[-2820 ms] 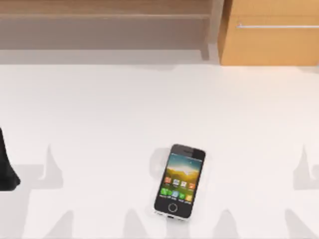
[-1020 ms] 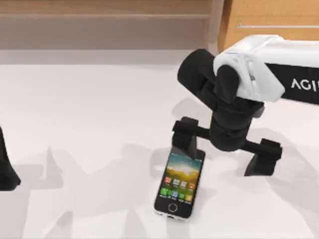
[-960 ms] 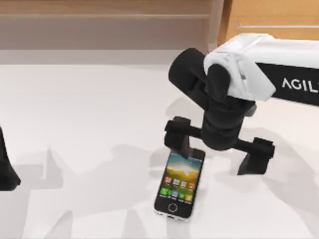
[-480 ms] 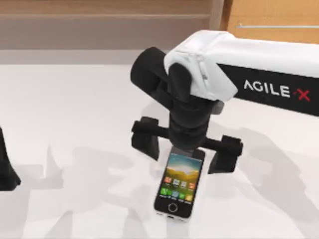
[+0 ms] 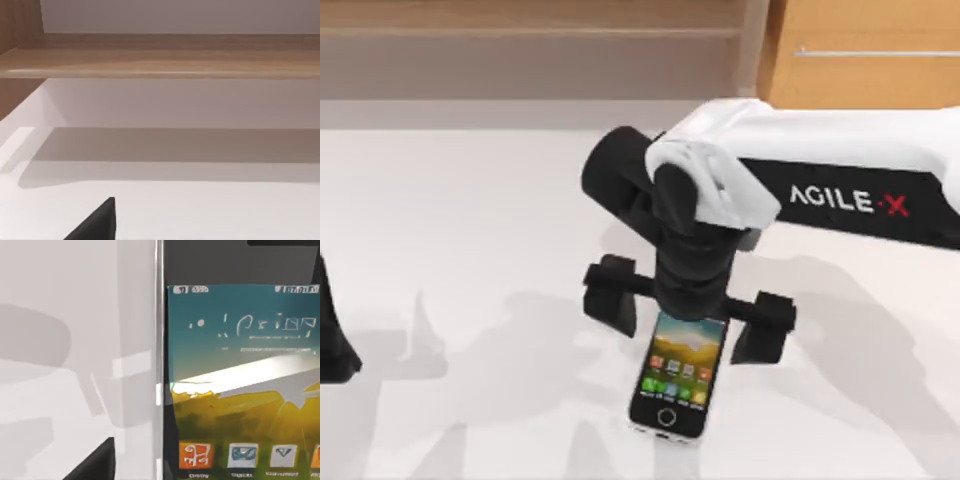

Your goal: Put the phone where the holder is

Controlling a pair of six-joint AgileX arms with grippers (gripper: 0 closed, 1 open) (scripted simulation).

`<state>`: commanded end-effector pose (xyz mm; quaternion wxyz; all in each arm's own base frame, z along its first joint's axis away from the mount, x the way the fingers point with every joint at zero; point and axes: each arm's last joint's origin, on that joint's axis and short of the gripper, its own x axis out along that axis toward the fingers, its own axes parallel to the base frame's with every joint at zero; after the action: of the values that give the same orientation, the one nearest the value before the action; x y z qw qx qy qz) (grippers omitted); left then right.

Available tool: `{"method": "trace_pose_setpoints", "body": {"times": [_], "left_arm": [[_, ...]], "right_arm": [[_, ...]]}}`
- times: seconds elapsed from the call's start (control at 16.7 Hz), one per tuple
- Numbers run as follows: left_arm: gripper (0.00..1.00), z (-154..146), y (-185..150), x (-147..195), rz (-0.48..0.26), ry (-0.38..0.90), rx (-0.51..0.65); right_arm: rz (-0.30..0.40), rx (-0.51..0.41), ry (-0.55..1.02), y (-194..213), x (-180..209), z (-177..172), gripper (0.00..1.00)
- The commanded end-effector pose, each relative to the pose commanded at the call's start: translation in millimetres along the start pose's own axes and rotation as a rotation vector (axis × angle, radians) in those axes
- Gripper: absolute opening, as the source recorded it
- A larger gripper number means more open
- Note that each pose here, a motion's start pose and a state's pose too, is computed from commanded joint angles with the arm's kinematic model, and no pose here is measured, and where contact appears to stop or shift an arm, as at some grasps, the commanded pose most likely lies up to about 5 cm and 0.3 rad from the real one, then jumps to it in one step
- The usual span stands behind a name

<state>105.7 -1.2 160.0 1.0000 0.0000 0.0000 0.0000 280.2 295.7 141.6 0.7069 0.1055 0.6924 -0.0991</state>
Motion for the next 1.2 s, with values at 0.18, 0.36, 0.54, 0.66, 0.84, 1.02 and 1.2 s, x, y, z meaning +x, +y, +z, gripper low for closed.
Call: {"method": "trace_pose_setpoints", "body": {"times": [0.18, 0.36, 0.54, 0.66, 0.84, 1.02, 1.2], "left_arm": [[1.0, 0.0, 0.0, 0.0, 0.0, 0.0, 0.0], [1.0, 0.0, 0.0, 0.0, 0.0, 0.0, 0.0], [1.0, 0.0, 0.0, 0.0, 0.0, 0.0, 0.0], [1.0, 0.0, 0.0, 0.0, 0.0, 0.0, 0.0], [1.0, 0.0, 0.0, 0.0, 0.0, 0.0, 0.0], [1.0, 0.0, 0.0, 0.0, 0.0, 0.0, 0.0], [1.0, 0.0, 0.0, 0.0, 0.0, 0.0, 0.0]], "right_arm": [[0.006, 0.0, -0.003, 0.1, 32.9, -0.4, 1.0], [0.0, 0.0, 0.0, -1.2, 46.9, -1.5, 1.0], [0.0, 0.0, 0.0, -1.2, 46.9, -1.5, 1.0], [0.0, 0.0, 0.0, -1.2, 46.9, -1.5, 0.85], [0.0, 0.0, 0.0, -1.2, 46.9, -1.5, 0.62], [0.0, 0.0, 0.0, -1.2, 46.9, -1.5, 0.4], [0.0, 0.0, 0.0, -1.2, 46.9, -1.5, 0.17]]}}
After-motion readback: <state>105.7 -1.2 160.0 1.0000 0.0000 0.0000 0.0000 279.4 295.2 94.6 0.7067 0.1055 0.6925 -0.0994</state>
